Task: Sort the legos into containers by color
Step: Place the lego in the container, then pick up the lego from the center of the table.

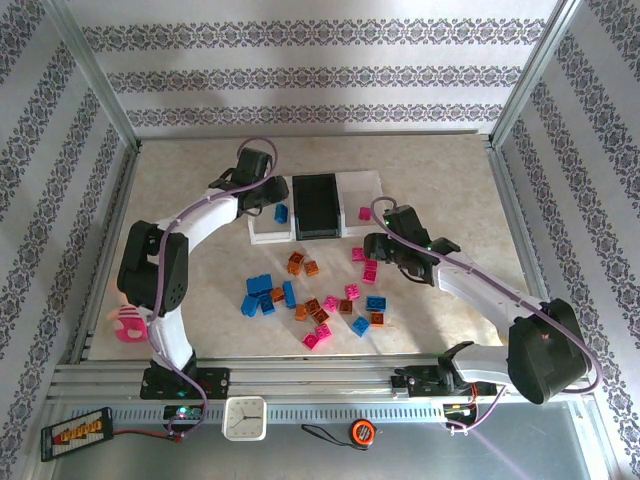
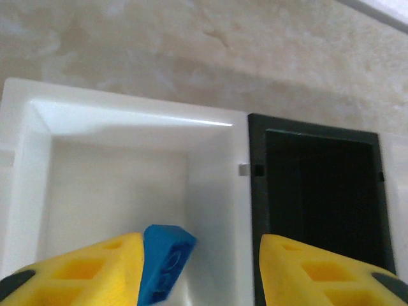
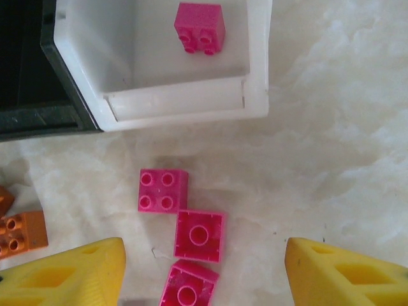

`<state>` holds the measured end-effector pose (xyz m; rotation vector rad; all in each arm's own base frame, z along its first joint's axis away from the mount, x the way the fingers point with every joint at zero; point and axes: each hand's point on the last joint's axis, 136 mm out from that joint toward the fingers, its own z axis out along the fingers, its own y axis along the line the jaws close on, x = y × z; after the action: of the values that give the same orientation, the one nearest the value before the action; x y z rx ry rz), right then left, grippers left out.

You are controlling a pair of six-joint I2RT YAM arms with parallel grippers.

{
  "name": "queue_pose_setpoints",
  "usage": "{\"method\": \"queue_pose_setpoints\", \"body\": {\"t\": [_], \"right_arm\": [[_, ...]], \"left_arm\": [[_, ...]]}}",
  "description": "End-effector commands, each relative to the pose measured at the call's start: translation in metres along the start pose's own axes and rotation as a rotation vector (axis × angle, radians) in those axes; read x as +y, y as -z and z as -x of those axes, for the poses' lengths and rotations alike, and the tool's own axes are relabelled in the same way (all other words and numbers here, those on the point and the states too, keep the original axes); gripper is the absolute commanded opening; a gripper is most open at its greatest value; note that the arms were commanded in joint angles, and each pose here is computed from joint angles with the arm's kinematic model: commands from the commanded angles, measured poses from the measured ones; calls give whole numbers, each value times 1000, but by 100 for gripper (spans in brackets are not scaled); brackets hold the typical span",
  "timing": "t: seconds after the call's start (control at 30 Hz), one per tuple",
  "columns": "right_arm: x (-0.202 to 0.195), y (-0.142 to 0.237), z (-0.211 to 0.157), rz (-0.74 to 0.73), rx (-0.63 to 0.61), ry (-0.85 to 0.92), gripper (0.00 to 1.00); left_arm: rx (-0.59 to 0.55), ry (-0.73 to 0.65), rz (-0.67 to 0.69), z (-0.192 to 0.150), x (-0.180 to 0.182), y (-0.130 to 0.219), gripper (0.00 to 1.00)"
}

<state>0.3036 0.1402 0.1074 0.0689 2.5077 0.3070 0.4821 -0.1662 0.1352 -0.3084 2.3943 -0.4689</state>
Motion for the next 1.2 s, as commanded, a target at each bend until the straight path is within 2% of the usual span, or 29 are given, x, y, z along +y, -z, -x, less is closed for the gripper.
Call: {"method": "queue_pose_setpoints", "body": {"t": [0.0,0.17,0.3,0.33,0.37,0.4,0.53,0.7,0.9,1.17], "right_arm": [[1,4,-12,13,29,-3,67],[6,-3,-27,26,82,18,68],[13,-15,-41,28,136,43,70],[15,-18,-44,25,151,49,71],[15,-21,-48,14,171,51,71],[14,-24,-52,-1,184,51,71],[7,-32,-69,-57,215,41,71],[7,-46,-78,-75,237,24,66],[5,-57,-84,-97,259,11,55],[12,-40,-81,-46,246,29,35]], "left_arm": [[-65,-28,-50,25,-21,36,58],[-165,-31,-160,38,-40,101,69],[-269,-27,-193,35,-34,154,80],[-303,-27,-196,33,-29,169,84],[-330,-28,-198,29,-24,180,97],[-351,-27,-199,26,-21,189,100],[-434,27,-151,6,12,214,99],[-521,108,-81,-17,52,224,99],[-542,118,-107,-35,64,230,99],[-465,57,-153,-55,58,220,99]]}}
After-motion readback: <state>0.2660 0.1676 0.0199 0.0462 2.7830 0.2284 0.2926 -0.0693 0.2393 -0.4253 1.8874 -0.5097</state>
